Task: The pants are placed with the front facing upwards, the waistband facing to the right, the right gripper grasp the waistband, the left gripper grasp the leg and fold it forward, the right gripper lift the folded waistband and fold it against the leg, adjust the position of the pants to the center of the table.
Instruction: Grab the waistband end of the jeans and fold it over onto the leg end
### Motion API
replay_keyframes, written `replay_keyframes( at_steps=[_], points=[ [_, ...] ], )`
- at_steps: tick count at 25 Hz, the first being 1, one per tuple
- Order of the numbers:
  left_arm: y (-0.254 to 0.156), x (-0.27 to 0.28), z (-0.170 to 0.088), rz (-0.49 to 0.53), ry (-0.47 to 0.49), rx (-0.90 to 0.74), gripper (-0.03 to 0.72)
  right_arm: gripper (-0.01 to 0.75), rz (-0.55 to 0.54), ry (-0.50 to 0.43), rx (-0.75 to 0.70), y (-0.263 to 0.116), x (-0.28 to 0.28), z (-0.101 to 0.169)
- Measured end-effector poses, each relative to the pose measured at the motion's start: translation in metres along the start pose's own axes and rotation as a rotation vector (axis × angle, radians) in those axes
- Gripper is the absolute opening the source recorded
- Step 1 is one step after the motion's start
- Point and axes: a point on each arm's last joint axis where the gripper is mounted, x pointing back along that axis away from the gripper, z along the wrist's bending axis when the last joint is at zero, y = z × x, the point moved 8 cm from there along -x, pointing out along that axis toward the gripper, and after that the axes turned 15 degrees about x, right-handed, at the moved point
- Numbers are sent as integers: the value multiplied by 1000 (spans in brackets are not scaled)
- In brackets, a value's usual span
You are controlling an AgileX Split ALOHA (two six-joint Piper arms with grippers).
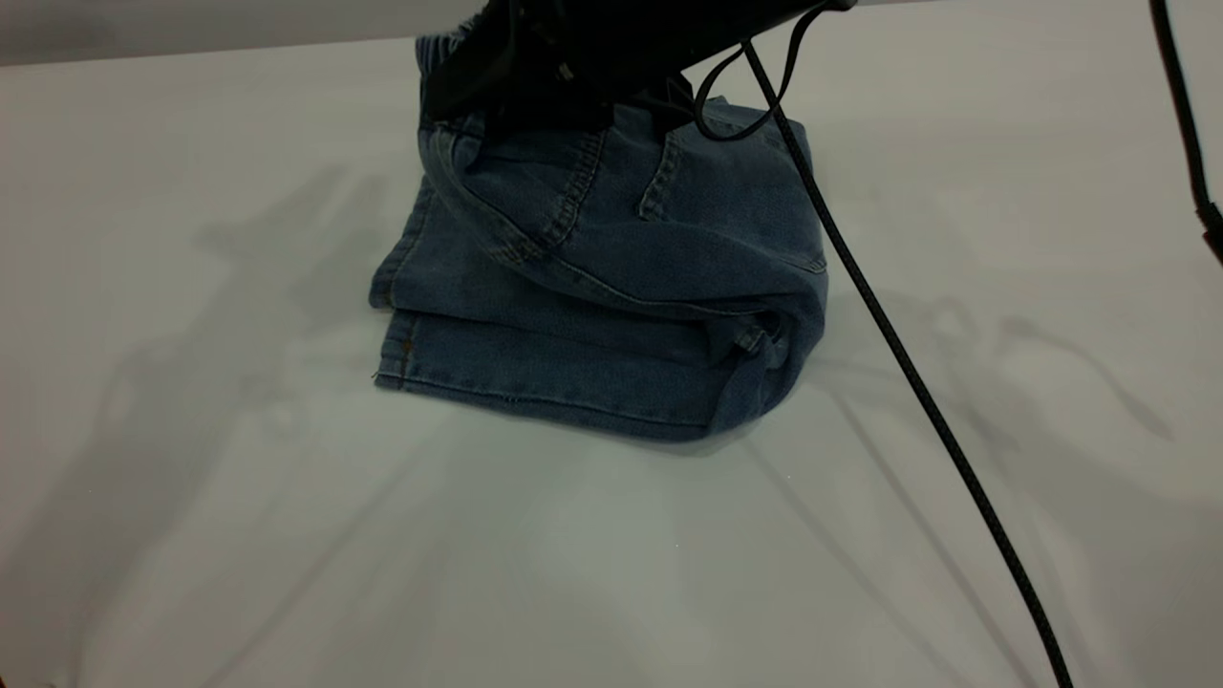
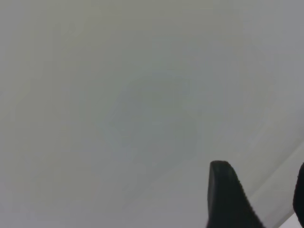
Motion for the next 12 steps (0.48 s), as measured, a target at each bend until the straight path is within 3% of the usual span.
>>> replay_keyframes(
  at_steps=[8,12],
  points=[
    [0,0,0,-2,1,0,321,500,-6,31,21,4,0,4],
    [2,0,1,-10,4,0,321,563,-31,97,-41,20,2,17]
  ],
)
